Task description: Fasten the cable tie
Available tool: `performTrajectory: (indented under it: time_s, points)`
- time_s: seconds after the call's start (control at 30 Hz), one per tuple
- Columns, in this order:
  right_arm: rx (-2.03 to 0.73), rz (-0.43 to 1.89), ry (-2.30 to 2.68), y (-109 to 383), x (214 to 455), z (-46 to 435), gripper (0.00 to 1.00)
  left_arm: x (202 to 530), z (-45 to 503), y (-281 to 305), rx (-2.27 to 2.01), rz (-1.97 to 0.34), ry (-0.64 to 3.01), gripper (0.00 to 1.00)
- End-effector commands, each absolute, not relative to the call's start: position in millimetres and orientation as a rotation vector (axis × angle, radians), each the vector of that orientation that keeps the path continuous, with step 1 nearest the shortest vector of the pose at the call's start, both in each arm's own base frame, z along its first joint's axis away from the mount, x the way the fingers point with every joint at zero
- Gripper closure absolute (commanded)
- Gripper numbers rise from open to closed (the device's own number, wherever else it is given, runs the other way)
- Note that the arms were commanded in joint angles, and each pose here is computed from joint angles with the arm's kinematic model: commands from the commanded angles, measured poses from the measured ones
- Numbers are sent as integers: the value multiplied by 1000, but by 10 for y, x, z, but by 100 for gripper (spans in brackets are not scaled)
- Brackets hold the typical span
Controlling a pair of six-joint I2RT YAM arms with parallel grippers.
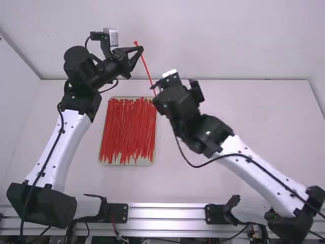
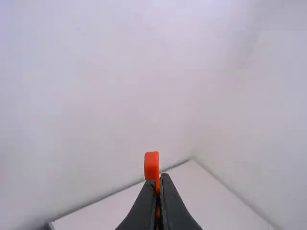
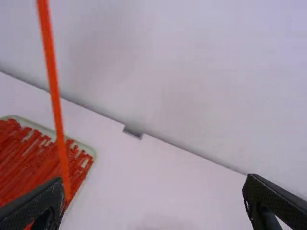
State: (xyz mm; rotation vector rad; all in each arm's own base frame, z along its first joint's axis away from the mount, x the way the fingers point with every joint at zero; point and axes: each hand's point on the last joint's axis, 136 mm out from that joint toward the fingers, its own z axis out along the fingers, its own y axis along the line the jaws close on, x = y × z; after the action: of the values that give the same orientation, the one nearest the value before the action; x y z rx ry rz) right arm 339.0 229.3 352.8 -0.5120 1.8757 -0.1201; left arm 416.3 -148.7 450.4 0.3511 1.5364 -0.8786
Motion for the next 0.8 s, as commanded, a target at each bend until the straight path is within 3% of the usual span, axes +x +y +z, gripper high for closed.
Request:
performTrajectory:
  time_s: [0.0, 0.27, 0.43, 0.77]
  points:
    - [-761, 228, 1819, 2535, 3241, 3682, 2, 4019, 4461, -1607, 515, -876, 1505, 98]
    - [-945, 612, 1693, 2361, 3221, 3838, 2, 3737, 4422, -1783, 745, -951, 1440, 98]
    - [-1111, 921, 1491, 2321, 3058, 3980, 2, 3596, 4423, -1863, 830, -1003, 1407, 99]
    - [-1221, 1151, 1306, 2401, 3118, 3960, 2, 3434, 4476, -1928, 914, -1061, 1352, 98]
